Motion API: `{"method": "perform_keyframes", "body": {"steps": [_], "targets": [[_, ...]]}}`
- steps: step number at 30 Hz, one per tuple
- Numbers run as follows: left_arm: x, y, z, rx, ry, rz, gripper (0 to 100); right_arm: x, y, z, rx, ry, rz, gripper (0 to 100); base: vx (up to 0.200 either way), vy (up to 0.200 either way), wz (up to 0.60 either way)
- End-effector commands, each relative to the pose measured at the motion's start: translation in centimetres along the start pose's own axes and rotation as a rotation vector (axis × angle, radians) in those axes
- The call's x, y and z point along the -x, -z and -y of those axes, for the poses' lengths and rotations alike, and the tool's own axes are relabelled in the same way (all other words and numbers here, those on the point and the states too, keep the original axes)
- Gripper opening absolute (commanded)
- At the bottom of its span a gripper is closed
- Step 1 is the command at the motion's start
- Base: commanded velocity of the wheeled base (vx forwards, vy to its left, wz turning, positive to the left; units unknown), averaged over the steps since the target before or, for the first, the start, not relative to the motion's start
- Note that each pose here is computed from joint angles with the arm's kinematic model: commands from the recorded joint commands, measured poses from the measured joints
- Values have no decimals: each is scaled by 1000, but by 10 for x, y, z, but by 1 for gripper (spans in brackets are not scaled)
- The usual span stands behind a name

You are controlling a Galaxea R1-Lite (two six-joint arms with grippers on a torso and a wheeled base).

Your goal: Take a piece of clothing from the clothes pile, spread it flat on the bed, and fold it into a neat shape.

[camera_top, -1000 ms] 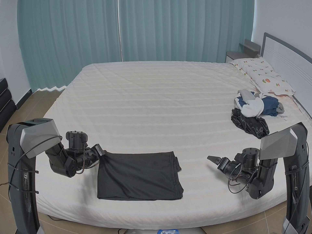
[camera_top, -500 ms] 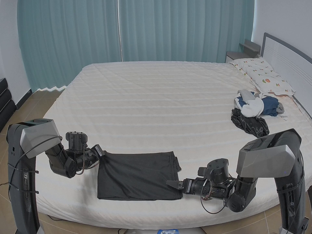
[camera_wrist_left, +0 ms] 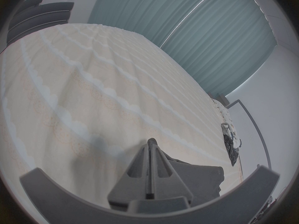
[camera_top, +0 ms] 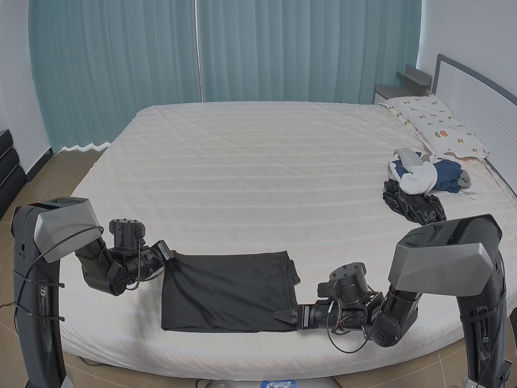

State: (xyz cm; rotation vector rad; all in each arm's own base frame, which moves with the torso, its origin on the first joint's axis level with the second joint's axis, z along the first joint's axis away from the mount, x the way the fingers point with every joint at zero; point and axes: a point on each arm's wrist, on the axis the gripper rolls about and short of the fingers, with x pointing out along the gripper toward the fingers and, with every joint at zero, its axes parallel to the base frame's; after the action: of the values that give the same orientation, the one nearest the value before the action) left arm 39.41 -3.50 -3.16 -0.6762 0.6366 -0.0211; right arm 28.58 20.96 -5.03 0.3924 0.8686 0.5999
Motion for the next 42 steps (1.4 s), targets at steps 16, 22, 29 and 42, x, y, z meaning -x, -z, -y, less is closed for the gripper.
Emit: {"method": "perform_keyframes", "body": {"steps": [16,22,29,42], "targets": [[-2,1,-1,0,-4,0,0,8,-4,0,-4,37,-11,0,0,0,0],[-1,2,-1,-1,-4,-2,100,7,-4,0,15,69,-43,100,0,0,0],[0,1,-1,5,-2,3,100,17,-34,-1,5,38,77,100,0,0,0],[2,-4,2,113,36,51,100,-28,-87,4,-18,80,175,100,0,0,0]]}}
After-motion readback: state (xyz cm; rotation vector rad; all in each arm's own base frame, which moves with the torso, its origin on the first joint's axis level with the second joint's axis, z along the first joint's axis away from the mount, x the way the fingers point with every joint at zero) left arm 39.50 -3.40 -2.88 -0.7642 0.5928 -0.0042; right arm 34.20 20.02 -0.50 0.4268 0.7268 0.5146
